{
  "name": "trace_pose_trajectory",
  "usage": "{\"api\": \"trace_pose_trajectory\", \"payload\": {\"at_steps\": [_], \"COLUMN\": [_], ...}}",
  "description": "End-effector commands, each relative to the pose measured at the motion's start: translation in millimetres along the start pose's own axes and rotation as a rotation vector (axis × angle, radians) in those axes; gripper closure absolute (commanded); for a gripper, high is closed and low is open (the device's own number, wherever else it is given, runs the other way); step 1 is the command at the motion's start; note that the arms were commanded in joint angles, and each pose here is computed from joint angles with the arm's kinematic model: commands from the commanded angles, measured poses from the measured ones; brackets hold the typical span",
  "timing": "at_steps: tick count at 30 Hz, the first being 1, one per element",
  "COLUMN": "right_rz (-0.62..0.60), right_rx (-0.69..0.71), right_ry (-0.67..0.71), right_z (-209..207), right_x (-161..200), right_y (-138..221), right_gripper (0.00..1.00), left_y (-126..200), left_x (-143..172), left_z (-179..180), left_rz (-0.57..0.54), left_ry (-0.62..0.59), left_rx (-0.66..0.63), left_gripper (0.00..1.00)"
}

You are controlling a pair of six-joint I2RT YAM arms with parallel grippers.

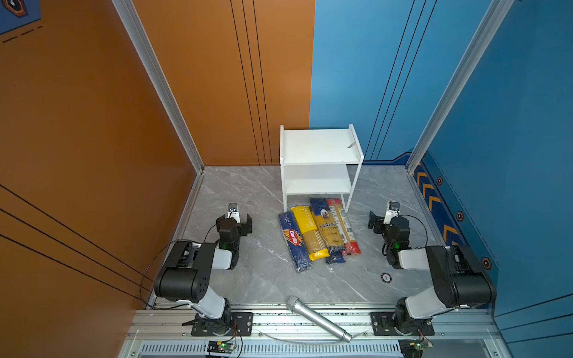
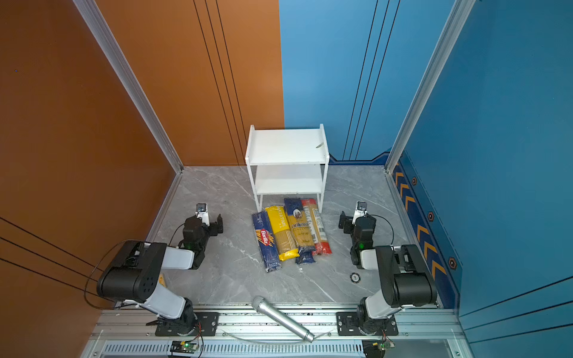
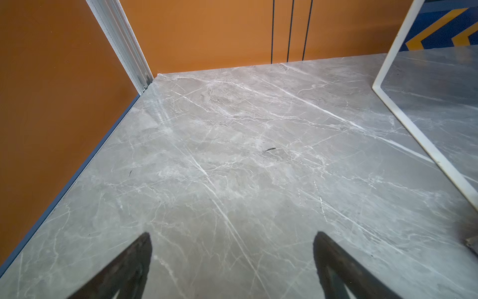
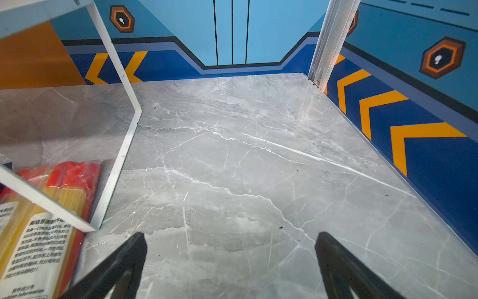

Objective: Arrange pasta packages on shelves
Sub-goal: Pick up the pasta bag.

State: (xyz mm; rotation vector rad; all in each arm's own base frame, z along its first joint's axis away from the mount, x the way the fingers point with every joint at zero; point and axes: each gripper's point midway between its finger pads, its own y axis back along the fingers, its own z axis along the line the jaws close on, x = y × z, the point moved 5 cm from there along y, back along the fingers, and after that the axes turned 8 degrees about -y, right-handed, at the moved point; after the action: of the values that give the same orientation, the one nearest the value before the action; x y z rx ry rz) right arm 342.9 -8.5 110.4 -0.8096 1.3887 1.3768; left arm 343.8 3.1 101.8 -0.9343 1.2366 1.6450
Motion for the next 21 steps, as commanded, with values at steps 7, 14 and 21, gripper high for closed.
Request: {"api": "trace_pose_trajectory", "payload": {"at_steps": [7, 14, 21], "right_rz": [0.012, 0.015, 0.015], "right_rx": [-0.006, -0.009, -0.009], "right_ry": [0.000, -0.006, -0.006], "right_z": [1.8, 1.2, 1.0], "right_x": [-0.3, -0.4, -0.5], "right_y": [-4.7, -4.7, -4.9], "right_gripper": [0.00, 0.00, 0.00], "left_y": [-1.5, -1.5, -2.1], "left_x": [-6.2, -6.4, -6.6], "left_z": [3.6, 2.6, 2.9], "left_rz": [-0.007, -0.008, -0.009], "left_ry": [0.015, 0.010, 0.013], "left_rx": [-0.020, -0.015, -0.008], "left_gripper": [0.02, 0.02, 0.02]}}
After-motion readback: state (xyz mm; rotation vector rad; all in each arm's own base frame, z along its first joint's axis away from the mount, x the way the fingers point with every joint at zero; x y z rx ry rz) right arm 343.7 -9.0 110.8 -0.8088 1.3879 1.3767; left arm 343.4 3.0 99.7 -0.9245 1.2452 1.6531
